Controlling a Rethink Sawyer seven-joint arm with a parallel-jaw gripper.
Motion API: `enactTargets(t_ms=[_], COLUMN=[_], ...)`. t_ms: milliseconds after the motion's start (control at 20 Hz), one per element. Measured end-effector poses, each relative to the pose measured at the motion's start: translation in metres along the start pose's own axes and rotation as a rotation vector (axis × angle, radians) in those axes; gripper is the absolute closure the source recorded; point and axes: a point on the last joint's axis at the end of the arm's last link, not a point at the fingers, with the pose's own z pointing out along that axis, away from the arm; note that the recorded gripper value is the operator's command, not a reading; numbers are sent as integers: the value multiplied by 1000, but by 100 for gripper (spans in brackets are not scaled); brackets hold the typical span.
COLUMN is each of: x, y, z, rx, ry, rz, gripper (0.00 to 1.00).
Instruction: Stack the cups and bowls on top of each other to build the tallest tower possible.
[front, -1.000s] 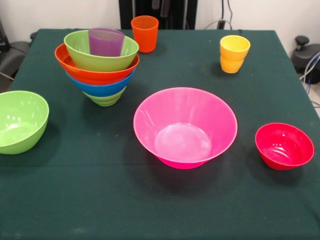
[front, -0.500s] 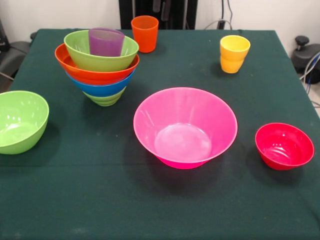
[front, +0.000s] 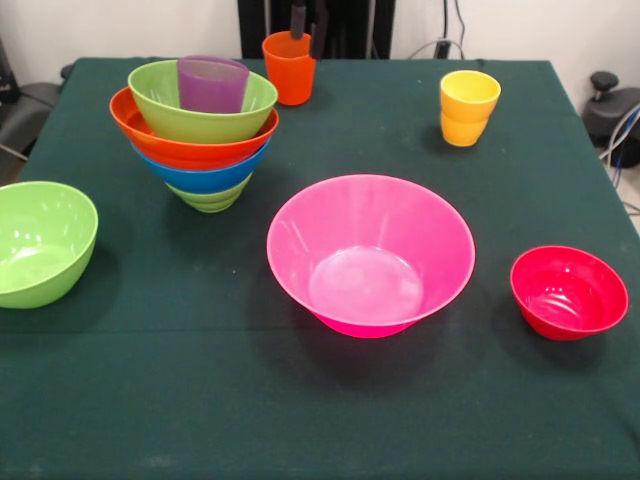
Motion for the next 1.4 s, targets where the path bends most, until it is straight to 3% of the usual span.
enactTargets(t_ms=[400, 850, 1200, 1400], x=[-17, -23, -17, -11], y=[14, 34, 37, 39], z=[18, 34, 37, 29], rx=[-34, -64, -50, -33], ry=[-14, -2, 20, 29], rz=[-109, -165, -184, -198], gripper=[0, 0, 0, 0])
